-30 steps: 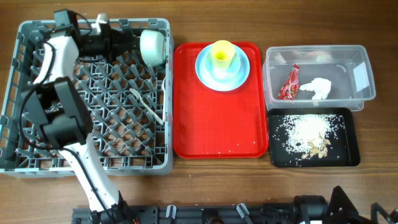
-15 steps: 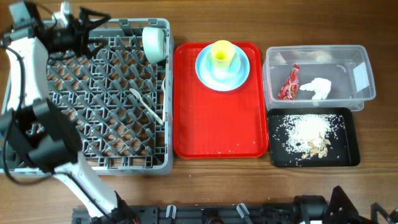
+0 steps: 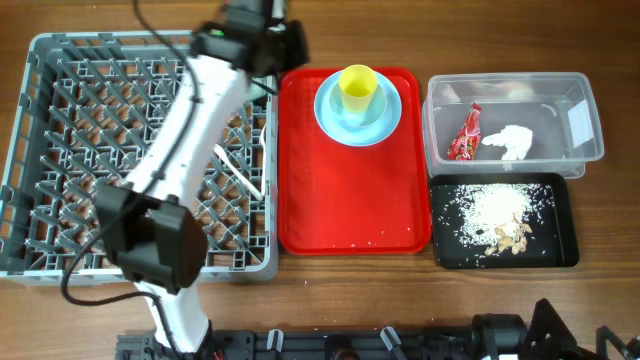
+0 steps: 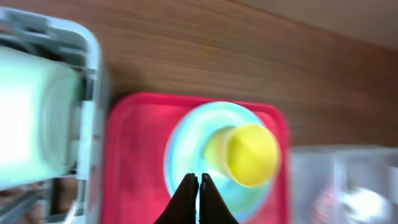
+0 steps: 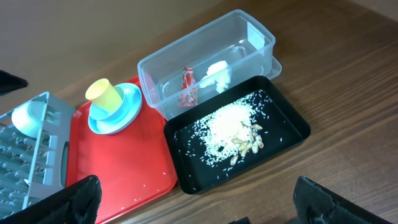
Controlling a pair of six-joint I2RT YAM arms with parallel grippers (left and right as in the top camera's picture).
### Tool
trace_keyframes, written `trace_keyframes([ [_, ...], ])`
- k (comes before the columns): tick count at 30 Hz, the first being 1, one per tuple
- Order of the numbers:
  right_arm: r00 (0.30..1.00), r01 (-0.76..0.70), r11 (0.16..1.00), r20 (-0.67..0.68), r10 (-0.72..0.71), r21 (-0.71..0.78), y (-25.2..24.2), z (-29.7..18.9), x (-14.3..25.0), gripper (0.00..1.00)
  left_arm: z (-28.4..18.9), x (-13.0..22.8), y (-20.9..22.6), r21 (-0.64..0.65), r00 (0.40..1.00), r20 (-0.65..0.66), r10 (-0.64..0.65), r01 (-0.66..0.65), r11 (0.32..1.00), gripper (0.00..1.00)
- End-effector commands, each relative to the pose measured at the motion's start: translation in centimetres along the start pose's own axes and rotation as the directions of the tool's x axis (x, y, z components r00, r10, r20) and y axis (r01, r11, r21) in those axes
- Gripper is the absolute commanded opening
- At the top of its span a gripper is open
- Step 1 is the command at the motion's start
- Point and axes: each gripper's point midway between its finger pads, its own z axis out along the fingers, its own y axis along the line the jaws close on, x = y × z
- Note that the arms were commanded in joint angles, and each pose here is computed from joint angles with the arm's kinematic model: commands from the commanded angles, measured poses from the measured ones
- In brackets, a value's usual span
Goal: Sort waste into correct bins and load items into the dishwasher rack
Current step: 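Reach the left gripper to the yellow cup on the blue saucer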
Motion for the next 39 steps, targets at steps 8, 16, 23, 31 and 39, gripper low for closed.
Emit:
trace_keyframes([
  [8, 1.0, -0.005, 1.0, 0.007, 0.005, -0.005, 0.0, -0.2, 0.0, 1.0, 3.7, -0.3, 6.5, -0.387, 0.995, 0.094, 0.036, 0.003, 0.922, 0.04],
  [16, 1.0, -0.005, 1.0, 0.007, 0.006, -0.005, 0.0, -0.2, 0.0, 1.0, 6.4, 1.1, 10.5, -0.452, 1.0, 0.018, -0.004, 0.012, 0.892, 0.04],
  [23, 1.0, -0.005, 1.0, 0.007, 0.006, -0.005, 0.0, -0.2, 0.0, 1.0, 1.8, -1.0, 19.0, -0.753, 0.996, 0.051, 0.069, -0.007, 0.658, 0.04],
  [31, 1.0, -0.005, 1.0, 0.007, 0.005, -0.005, 0.0, -0.2, 0.0, 1.0, -3.4, -2.7, 19.0, -0.692, 0.982, 0.18, -0.056, 0.167, 0.702, 0.04],
  [39, 1.0, -0.005, 1.0, 0.007, 0.005, -0.005, 0.0, -0.2, 0.0, 1.0, -4.2, -0.2, -2.5, 0.079, 0.996, 0.033, 0.084, -0.087, 0.993, 0.38],
])
